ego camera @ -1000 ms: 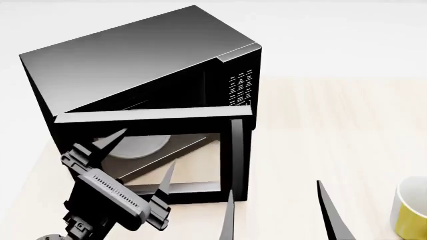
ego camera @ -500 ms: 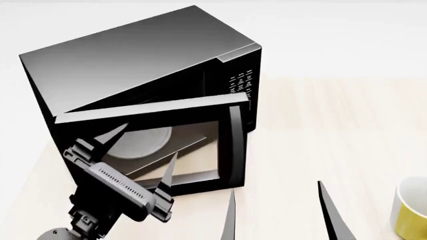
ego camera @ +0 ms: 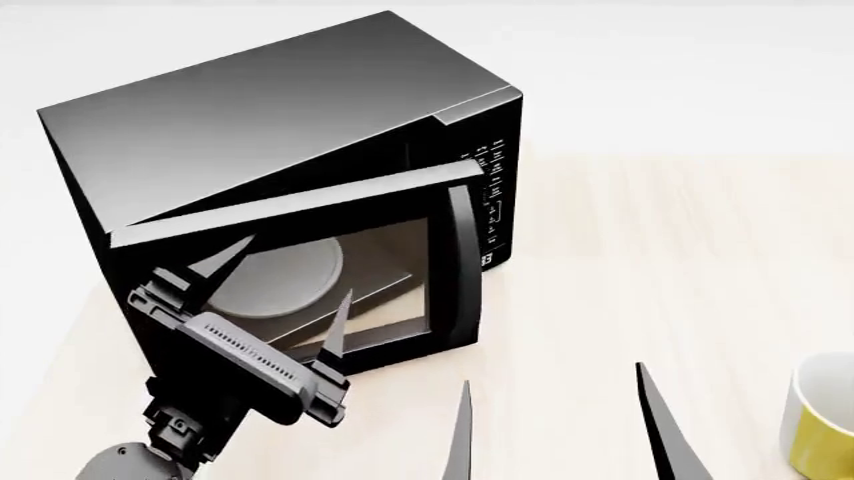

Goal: Close the microwave.

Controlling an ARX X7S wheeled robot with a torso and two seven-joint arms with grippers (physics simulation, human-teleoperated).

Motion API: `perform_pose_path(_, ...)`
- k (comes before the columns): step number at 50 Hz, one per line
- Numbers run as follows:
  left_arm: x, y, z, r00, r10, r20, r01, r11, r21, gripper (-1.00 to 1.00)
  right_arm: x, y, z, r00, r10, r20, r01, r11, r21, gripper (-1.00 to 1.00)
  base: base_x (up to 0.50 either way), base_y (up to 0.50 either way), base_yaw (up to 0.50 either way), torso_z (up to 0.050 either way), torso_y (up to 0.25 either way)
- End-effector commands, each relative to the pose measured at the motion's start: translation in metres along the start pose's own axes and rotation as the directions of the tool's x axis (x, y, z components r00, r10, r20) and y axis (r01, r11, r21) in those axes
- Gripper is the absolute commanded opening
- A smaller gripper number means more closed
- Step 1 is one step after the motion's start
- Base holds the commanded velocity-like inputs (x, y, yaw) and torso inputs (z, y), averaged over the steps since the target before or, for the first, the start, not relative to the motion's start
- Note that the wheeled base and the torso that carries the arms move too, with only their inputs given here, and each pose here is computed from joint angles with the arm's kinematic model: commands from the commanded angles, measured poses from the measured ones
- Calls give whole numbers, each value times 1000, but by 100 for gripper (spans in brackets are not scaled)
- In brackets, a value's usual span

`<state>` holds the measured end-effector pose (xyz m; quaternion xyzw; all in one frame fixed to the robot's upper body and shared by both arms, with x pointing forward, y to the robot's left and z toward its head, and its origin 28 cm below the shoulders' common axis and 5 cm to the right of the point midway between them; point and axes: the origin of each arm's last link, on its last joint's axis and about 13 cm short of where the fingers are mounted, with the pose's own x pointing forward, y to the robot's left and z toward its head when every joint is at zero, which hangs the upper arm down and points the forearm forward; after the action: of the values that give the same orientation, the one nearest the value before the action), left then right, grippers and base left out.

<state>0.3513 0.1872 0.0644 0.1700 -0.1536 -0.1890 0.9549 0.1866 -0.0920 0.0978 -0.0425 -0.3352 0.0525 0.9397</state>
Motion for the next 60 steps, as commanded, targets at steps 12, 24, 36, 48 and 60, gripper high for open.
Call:
perform_pose_path(12,4,12,-8,993,118,-30,-118,993,-17,100,1,-1,0,1000,1,4,-1,1000,-7,100,0,0,0,0,0)
perform_pose_path(24,7,14,-9,987,155,-36,-156,987,-25,100,0,-1,-1,1000,2,3,-2,1000,-7,100,0,0,0,0,0)
perform_pose_path(36,9,15,-11,979,202,-39,-203,979,-27,100,0,-1,-1,1000,4,3,-4,1000,-7,100,0,0,0,0,0)
perform_pose_path(48,6,21,-17,958,282,-53,-284,959,-21,100,-1,1,-2,1000,12,-1,-12,1000,-6,100,0,0,0,0,0)
perform_pose_path(60,-67,-15,-8,979,159,-128,-173,979,-104,100,-2,1,-2,1000,16,-5,-16,1000,-5,100,0,0,0,0,0)
